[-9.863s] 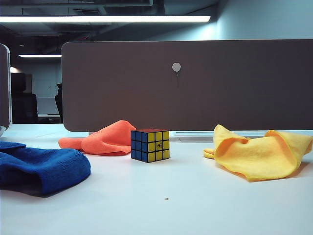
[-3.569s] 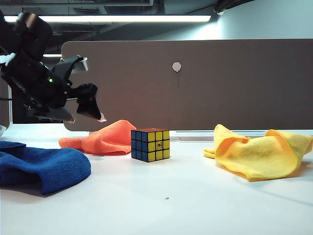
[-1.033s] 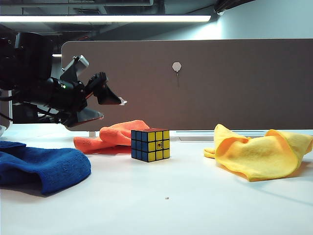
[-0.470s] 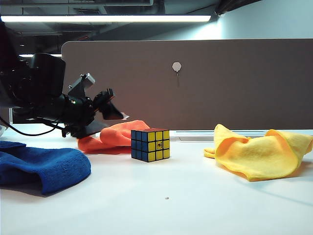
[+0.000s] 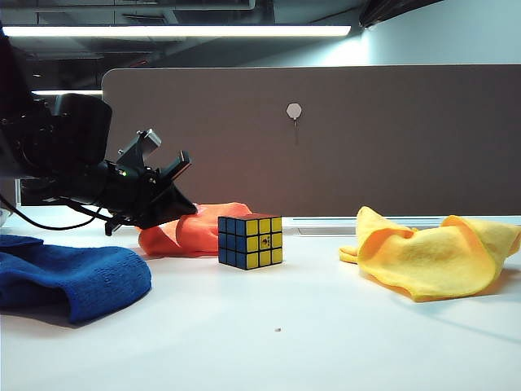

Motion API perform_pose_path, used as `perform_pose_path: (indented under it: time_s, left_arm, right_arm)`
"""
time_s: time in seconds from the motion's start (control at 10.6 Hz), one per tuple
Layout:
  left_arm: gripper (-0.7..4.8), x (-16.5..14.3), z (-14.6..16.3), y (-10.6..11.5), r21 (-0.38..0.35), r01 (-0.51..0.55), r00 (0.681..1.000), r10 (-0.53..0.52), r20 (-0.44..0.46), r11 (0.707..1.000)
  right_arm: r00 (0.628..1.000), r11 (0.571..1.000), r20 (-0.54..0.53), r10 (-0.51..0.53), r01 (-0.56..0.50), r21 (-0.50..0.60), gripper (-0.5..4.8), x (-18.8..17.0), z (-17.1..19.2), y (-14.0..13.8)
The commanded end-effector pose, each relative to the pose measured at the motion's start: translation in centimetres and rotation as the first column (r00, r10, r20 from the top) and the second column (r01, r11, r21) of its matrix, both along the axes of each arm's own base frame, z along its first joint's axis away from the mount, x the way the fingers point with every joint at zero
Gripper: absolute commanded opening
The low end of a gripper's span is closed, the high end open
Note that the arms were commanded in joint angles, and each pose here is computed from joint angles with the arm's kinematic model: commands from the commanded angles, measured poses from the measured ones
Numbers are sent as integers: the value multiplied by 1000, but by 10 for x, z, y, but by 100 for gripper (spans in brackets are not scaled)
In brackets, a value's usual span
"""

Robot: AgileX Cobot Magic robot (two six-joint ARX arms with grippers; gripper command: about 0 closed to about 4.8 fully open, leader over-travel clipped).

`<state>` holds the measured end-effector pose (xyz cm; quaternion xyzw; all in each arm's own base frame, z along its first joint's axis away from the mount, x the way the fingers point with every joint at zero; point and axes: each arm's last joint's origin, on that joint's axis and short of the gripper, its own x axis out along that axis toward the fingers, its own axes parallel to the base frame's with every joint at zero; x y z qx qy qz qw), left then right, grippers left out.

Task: Pick up a rag that is the same color as the top surface of the Rubik's Cube and cover the cube with it.

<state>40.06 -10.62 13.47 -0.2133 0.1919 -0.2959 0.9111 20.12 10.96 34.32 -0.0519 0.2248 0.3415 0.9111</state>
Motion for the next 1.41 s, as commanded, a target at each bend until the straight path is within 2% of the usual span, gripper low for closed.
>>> perform_pose_path:
  time_s: [0.09, 0.19, 0.28, 0.47, 0.66, 0.75, 0.85, 0.94, 1.03, 1.13, 1.22, 1.32, 1.41]
  left_arm:
    - [-6, 0, 9, -2, -28, 75, 995, -73, 69, 997]
    - [-6, 0, 12, -3, -54, 106, 991, -101, 93, 993]
    - [-6, 0, 23, -4, -103, 162, 974, -143, 174, 981]
    - [-6, -1, 34, -5, -152, 202, 954, -159, 256, 967]
    - [-6, -5, 52, -5, -240, 272, 914, -172, 366, 932]
    - [-6, -10, 62, -5, -287, 356, 882, -217, 419, 890]
    - [-6, -12, 66, -5, -301, 394, 874, -252, 415, 868]
    - [-6, -15, 72, -6, -298, 443, 859, -306, 410, 845]
    - [-6, -20, 80, -6, -275, 509, 828, -378, 414, 815]
    - [-6, -27, 94, -6, -207, 608, 759, -486, 433, 766]
    - [-6, -32, 99, -6, -173, 680, 707, -573, 415, 713]
    - [-6, -35, 101, -6, -176, 712, 685, -617, 386, 680]
    - [-6, -36, 100, -5, -187, 752, 654, -680, 332, 632]
  right_arm:
    - [1000, 1000, 15, 1, -1, 8, -1, -1, 3, 0]
    - [1000, 1000, 15, 1, -1, 8, -1, -1, 3, 0]
    - [1000, 1000, 15, 1, -1, 8, -1, -1, 3, 0]
    - [1000, 1000, 15, 1, -1, 8, -1, -1, 3, 0]
    - [1000, 1000, 15, 1, -1, 7, -1, -1, 3, 0]
    - [1000, 1000, 16, 0, -1, 7, -1, -1, 3, 0]
    - [1000, 1000, 16, 0, 0, 8, -1, -1, 3, 0]
    - [1000, 1000, 17, 0, 0, 8, -1, -1, 3, 0]
    - [1000, 1000, 18, 0, 0, 8, -1, -1, 3, 0]
    - [999, 999, 26, -31, 31, -5, -1, 0, 3, -1]
    - [999, 999, 27, -33, 33, -5, -1, 0, 3, -1]
    - [999, 999, 28, -33, 34, -6, -1, 0, 3, -1]
    - [999, 999, 31, -37, 37, -6, -1, 0, 3, -1]
